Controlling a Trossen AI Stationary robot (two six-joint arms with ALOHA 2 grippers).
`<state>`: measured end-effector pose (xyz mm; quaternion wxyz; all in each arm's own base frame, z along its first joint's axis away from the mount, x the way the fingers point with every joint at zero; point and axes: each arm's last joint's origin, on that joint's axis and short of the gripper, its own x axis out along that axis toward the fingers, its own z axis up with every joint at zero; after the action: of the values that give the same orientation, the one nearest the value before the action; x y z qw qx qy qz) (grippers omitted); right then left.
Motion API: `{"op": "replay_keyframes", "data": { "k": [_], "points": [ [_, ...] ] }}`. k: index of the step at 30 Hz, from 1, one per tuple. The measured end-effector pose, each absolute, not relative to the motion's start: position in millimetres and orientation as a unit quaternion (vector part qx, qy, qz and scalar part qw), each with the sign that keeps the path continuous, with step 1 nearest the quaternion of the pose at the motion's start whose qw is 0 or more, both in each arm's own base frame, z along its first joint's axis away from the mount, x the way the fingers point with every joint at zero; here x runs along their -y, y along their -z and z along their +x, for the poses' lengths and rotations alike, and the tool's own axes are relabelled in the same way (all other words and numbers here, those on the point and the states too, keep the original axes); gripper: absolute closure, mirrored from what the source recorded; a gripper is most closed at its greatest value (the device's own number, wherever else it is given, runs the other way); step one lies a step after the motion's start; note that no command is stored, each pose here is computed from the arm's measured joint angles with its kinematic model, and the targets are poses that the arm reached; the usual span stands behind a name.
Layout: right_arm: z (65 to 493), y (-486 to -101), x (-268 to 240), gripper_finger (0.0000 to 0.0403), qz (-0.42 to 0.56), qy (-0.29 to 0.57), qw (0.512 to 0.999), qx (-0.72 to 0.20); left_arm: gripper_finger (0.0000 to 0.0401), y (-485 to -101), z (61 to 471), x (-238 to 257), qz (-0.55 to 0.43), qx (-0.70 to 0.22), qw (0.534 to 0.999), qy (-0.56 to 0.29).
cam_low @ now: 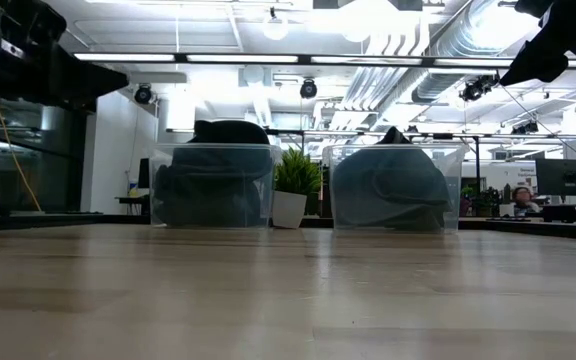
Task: Pick & Place hat
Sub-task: Return to Home Position
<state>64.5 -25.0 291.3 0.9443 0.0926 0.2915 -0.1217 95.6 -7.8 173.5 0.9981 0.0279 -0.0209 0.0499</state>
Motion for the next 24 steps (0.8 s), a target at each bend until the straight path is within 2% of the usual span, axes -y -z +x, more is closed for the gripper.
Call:
{"op": "replay_keyframes", "data": {
  "k": [6, 13, 20, 24],
  "points": [
    [65, -292, 24, 0.0198, 0.091, 0.098, 0.948, -0.289, 0.0401, -172, 96, 10, 0.038, 0.016, 0.999, -0.006],
    [66, -293, 19, 0.0197, 0.082, 0.014, 0.957, -0.279, 0.0401, -171, 96, 12, 0.039, 0.013, 0.999, 0.019],
    [63, -293, 16, 0.0197, 0.072, -0.034, 0.963, -0.258, 0.0401, -171, 96, 11, 0.022, 0.013, 1.0, 0.011],
    [44, -296, 7, 0.0198, 0.049, -0.013, 0.976, -0.213, 0.0401, -171, 96, 12, 0.019, 0.012, 1.0, 0.021]
  ]
}}
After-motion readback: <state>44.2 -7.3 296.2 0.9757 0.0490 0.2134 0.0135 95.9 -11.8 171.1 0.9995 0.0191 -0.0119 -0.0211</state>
